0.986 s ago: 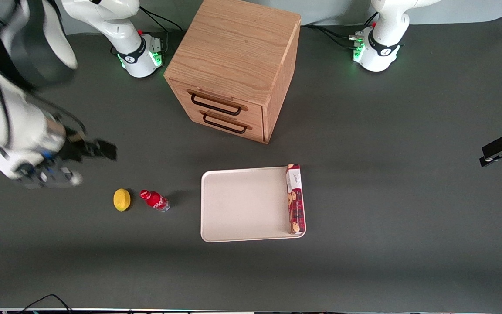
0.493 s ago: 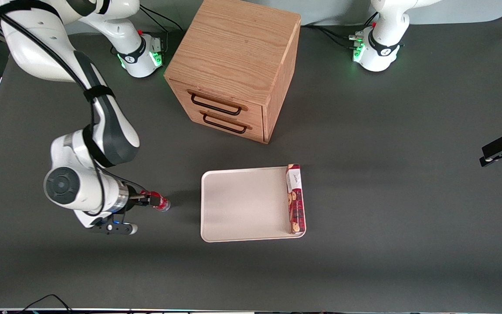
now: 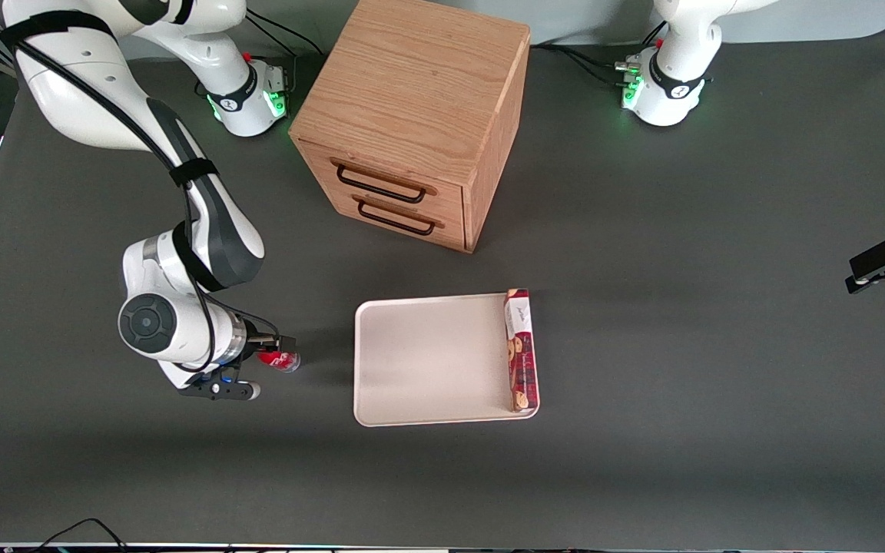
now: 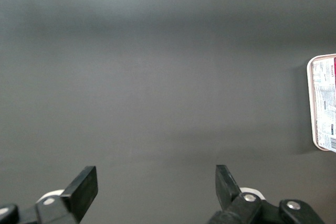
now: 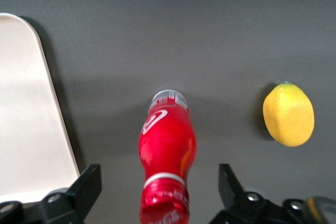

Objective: Place coke bottle on tray
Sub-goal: 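Close the right gripper on the red bottle and lift it, then carry the red bottle over the white tray and lower it upright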

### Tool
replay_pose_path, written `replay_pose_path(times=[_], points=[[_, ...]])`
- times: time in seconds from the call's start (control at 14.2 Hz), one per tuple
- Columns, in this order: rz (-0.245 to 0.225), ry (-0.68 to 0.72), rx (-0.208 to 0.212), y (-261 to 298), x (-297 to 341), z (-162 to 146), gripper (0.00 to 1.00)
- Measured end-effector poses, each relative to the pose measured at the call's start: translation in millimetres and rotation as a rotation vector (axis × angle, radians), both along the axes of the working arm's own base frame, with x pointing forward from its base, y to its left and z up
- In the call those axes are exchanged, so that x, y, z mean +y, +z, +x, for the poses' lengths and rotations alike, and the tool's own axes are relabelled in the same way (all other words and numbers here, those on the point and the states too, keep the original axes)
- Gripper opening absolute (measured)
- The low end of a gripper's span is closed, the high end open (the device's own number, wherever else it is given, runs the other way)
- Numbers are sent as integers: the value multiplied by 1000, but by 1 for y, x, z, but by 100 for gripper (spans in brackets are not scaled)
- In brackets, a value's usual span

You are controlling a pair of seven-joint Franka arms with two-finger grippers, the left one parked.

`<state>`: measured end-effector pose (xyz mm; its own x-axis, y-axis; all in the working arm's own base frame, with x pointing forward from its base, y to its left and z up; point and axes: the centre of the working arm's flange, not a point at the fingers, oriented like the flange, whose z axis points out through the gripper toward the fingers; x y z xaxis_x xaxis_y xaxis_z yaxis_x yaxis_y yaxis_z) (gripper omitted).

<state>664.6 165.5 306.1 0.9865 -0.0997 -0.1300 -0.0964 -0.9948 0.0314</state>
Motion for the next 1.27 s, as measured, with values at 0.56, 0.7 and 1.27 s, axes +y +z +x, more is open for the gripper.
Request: replay_pose_path(times=[0.56, 0.7, 1.27], points=[[-29, 28, -17, 11, 3, -7, 32], [-36, 33, -27, 16, 3, -6, 32], [-12, 85, -5, 234, 50, -30, 32]])
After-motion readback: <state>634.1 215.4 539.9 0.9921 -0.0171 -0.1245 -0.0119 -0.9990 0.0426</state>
